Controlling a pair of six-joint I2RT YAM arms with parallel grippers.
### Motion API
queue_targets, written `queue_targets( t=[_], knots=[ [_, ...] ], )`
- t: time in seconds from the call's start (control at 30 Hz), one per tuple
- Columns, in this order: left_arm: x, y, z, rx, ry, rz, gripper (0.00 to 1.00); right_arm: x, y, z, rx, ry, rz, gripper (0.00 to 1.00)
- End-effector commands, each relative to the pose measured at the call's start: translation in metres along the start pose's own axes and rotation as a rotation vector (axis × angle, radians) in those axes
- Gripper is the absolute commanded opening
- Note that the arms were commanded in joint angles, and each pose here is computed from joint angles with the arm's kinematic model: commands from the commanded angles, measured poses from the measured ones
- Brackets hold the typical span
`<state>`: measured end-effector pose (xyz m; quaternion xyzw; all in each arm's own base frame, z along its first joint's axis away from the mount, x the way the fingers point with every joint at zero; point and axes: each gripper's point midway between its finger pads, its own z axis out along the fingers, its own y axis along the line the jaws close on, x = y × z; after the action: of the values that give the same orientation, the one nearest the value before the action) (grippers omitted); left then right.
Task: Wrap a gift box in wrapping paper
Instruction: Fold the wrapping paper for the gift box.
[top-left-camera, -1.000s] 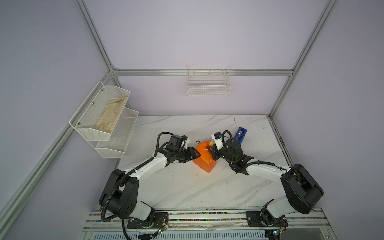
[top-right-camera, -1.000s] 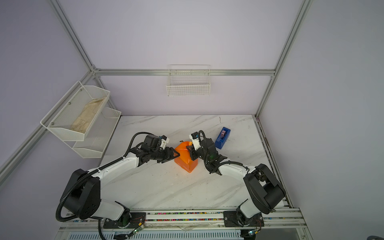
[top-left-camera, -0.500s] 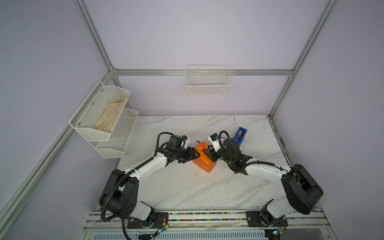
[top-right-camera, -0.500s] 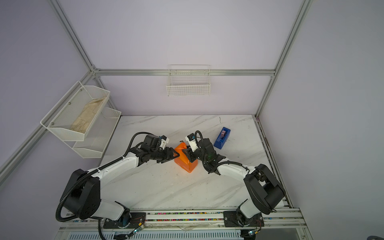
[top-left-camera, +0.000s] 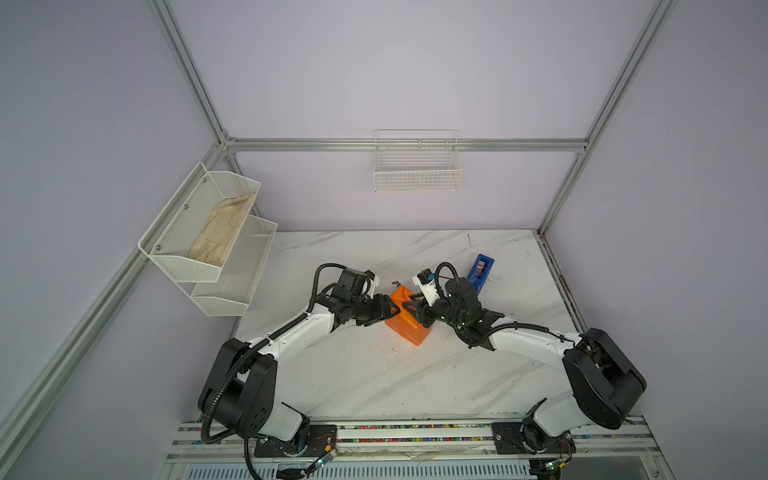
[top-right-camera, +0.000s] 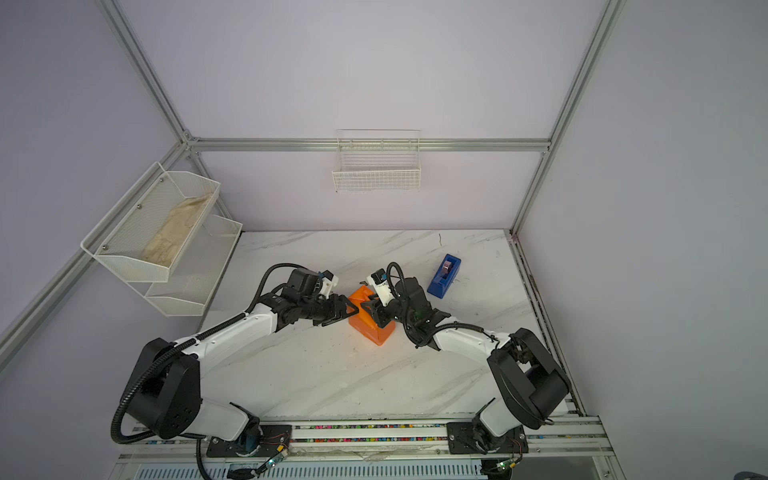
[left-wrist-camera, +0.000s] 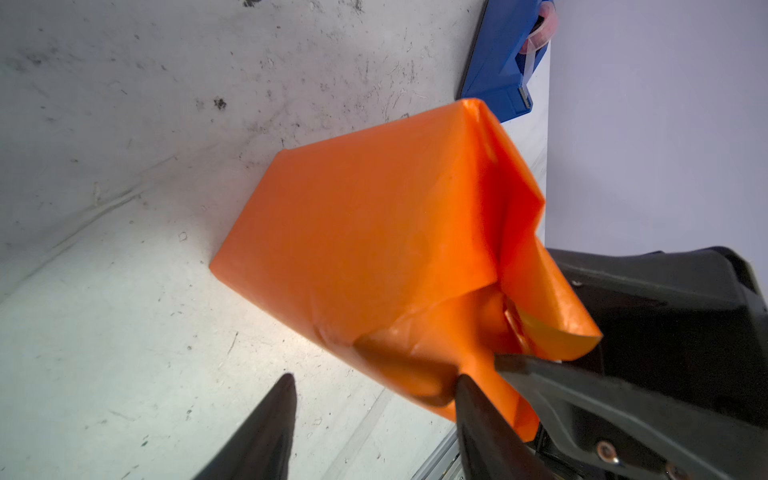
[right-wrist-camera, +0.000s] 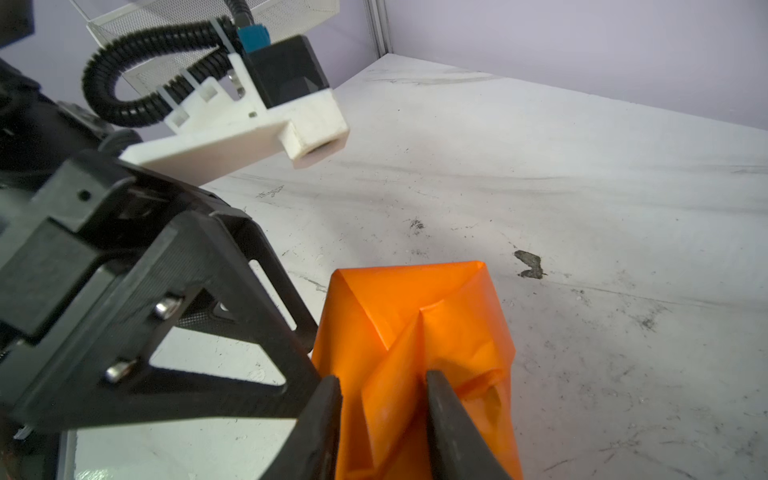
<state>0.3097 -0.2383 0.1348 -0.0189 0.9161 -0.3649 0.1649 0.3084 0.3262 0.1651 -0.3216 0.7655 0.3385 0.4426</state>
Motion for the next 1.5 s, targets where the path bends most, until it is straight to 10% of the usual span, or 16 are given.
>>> queue_targets(
  t=[0.0, 0.33, 0.8, 1.47],
  knots=[
    [-0.033, -0.03, -0.028, 0.012, -0.1, 0.07, 0.59, 0.016, 0.011, 0.006, -0.055, 0.063, 0.005, 0.37],
    [-0.071, -0.077, -0.075, 0.041, -0.224, 0.17, 0.56, 0.023, 0.011, 0.01, -0.062, 0.081, 0.014, 0.32],
    [-0.097, -0.106, -0.022, 0.13, -0.101, 0.148, 0.24, 0.022, 0.012, 0.011, -0.066, 0.081, 0.019, 0.32],
    [-0.061, -0.052, 0.018, -0.042, 0.025, 0.093, 0.17, 0.015, 0.014, 0.006, -0.067, 0.077, 0.031, 0.36]
  ],
)
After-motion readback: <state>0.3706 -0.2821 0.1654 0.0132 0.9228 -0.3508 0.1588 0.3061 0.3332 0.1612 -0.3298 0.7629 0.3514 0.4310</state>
